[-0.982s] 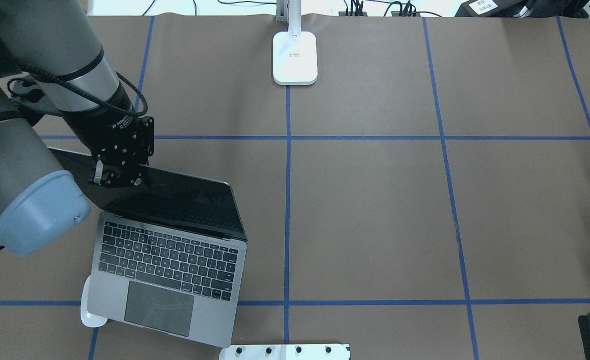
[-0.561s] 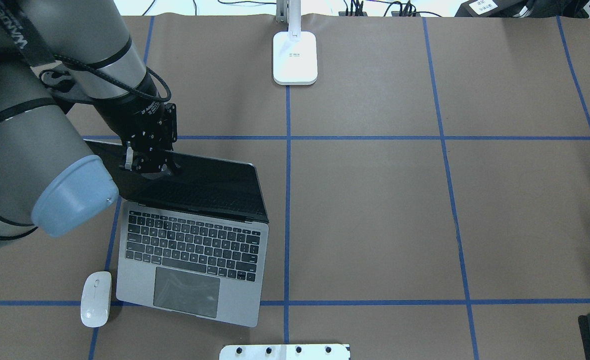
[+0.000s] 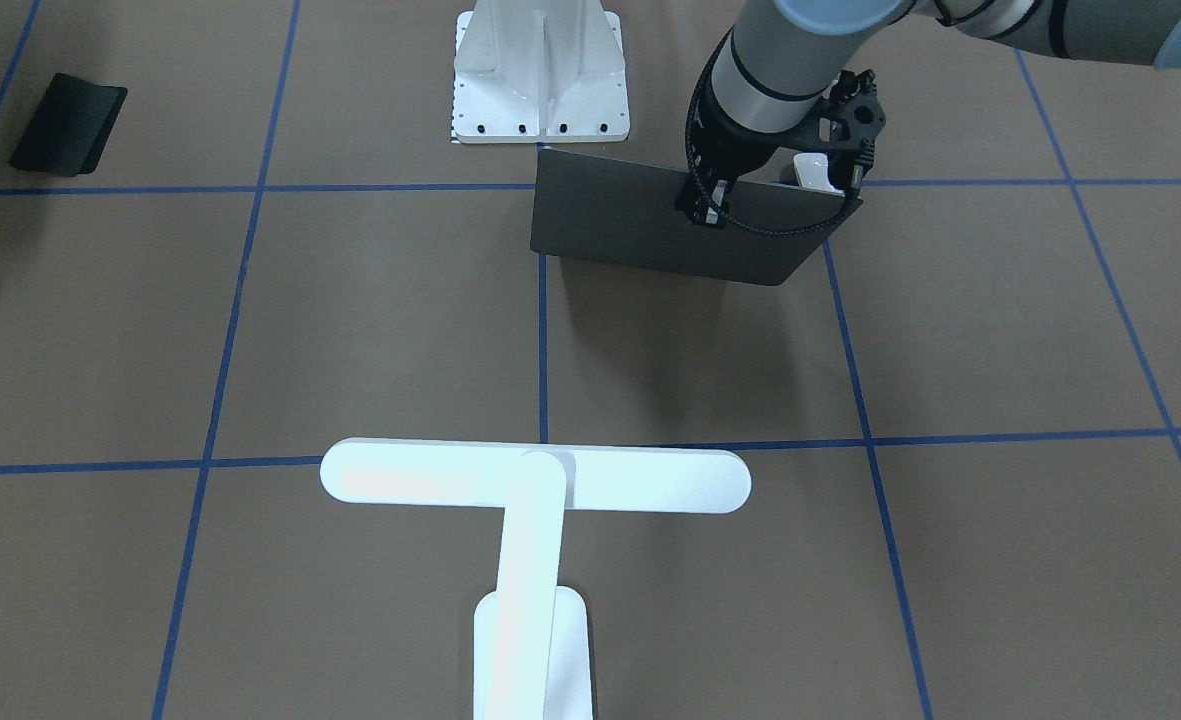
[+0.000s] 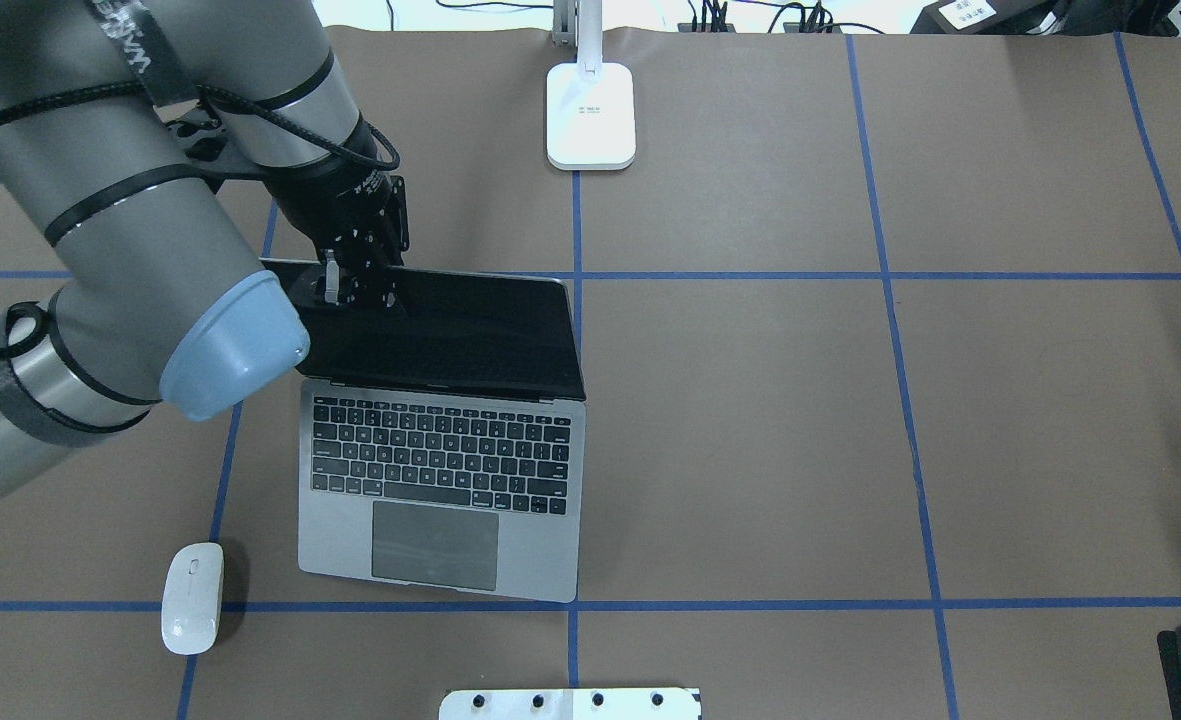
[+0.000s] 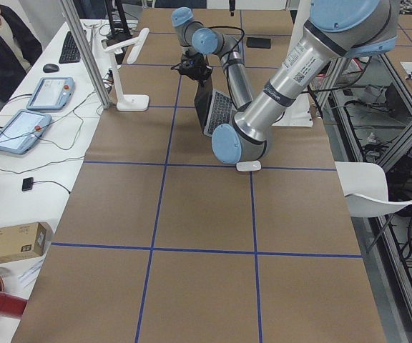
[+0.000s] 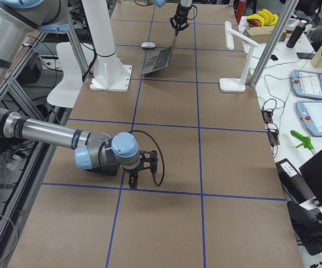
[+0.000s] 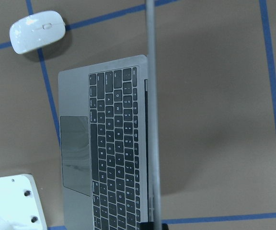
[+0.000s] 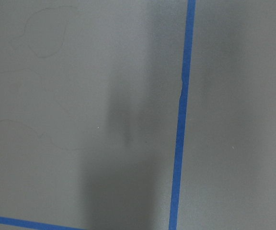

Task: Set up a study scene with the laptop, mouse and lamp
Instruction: 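Slide the laptop with the left gripper toward the white lamp base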

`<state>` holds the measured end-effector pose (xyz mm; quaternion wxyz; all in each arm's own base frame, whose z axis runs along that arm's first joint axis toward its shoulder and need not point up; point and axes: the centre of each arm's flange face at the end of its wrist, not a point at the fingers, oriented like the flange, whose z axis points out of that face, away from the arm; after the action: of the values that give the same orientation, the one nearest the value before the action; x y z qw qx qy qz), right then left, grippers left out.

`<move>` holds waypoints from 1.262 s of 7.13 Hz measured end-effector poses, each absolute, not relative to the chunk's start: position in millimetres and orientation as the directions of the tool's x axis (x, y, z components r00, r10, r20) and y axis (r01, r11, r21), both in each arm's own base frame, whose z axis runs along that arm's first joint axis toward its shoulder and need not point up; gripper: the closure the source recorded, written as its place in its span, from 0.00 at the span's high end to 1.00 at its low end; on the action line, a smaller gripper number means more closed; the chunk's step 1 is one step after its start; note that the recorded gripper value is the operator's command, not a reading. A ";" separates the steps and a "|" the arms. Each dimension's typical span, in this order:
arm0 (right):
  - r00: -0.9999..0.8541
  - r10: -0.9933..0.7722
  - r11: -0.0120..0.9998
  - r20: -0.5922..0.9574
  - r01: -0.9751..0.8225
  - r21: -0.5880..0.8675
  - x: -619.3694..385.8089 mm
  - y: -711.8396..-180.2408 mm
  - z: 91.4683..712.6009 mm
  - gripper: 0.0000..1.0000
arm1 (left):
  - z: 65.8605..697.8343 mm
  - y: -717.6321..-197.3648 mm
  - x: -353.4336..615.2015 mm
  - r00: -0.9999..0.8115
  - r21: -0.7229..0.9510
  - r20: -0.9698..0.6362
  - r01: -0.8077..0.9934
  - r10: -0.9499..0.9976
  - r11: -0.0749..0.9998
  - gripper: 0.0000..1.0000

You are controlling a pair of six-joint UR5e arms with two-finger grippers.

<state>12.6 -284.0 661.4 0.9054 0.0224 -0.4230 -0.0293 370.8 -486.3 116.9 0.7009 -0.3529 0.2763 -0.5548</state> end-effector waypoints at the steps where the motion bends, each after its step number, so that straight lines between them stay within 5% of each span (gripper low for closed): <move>1: 0.641 -0.071 0.997 0.765 0.034 0.065 12.5 -284.2 661.4 1.00 | 111.4 -491.3 375.5 0.222 -0.802 0.011 0.584 -0.975 0.124 0.00; 9: 0.639 -0.064 0.998 0.766 0.033 0.056 12.5 -283.5 663.6 1.00 | 111.5 -533.7 405.2 0.069 -0.812 -0.037 0.579 -0.997 0.070 0.00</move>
<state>12.5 -283.5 663.6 0.9051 0.0182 -0.4239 -0.0270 405.2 -533.7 111.5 0.6559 -0.3227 0.3239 -0.6006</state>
